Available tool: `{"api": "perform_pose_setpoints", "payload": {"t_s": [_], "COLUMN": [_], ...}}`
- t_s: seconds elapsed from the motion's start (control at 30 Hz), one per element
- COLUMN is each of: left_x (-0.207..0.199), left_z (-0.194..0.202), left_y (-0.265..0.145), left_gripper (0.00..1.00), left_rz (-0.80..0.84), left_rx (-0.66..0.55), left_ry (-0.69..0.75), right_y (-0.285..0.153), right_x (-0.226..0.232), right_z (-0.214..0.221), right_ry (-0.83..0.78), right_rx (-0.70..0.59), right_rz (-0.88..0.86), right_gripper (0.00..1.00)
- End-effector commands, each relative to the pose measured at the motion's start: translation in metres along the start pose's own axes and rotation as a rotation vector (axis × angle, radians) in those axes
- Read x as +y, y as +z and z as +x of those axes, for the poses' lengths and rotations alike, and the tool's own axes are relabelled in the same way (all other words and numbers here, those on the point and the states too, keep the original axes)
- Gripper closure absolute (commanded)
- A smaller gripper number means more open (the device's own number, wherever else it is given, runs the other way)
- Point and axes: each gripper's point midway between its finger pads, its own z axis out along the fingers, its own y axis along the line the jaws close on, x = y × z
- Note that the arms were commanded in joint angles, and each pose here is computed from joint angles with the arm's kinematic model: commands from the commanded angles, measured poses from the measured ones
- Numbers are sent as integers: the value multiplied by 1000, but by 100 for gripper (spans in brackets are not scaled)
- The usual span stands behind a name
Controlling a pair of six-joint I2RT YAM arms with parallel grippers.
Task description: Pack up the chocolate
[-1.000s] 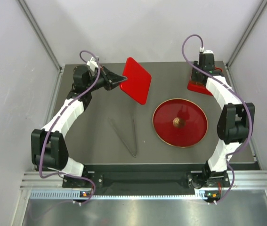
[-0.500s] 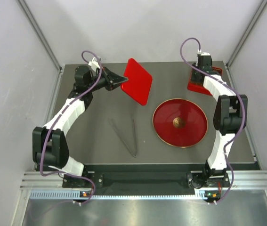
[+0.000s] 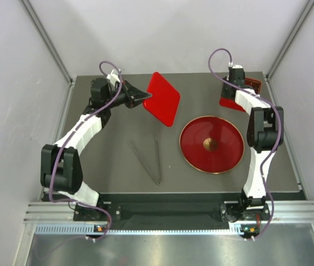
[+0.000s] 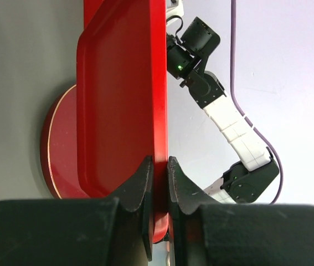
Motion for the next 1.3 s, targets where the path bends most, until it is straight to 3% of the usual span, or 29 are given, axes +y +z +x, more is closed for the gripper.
{"api": "perform_pose_setpoints", "payload": {"t_s": [0.0, 0.87, 0.97, 1.13, 1.27], "left_x": [-26, -8, -14, -36, -49], "left_z": [-6, -20, -20, -19, -17], "left_y": [1, 10, 11, 6, 0], "left_gripper": [100, 100, 100, 100, 100], "left_rz": [85, 76, 120, 220, 262], "left_rx": [-5, -55, -50, -51, -50], "left_ry": [92, 101, 79, 69, 66], "right_y": [-1, -34, -44, -99, -153], "right_x": [19, 120, 113, 115, 131], "right_z": [-30, 0, -21, -87, -115], "right_ry": [-10, -343, -285, -243, -171], "right_rx": [-84, -107, -157, -317, -387], "right_rz": [-53, -325, -278, -294, -438], "right_gripper": [79, 78, 71, 58, 45]}}
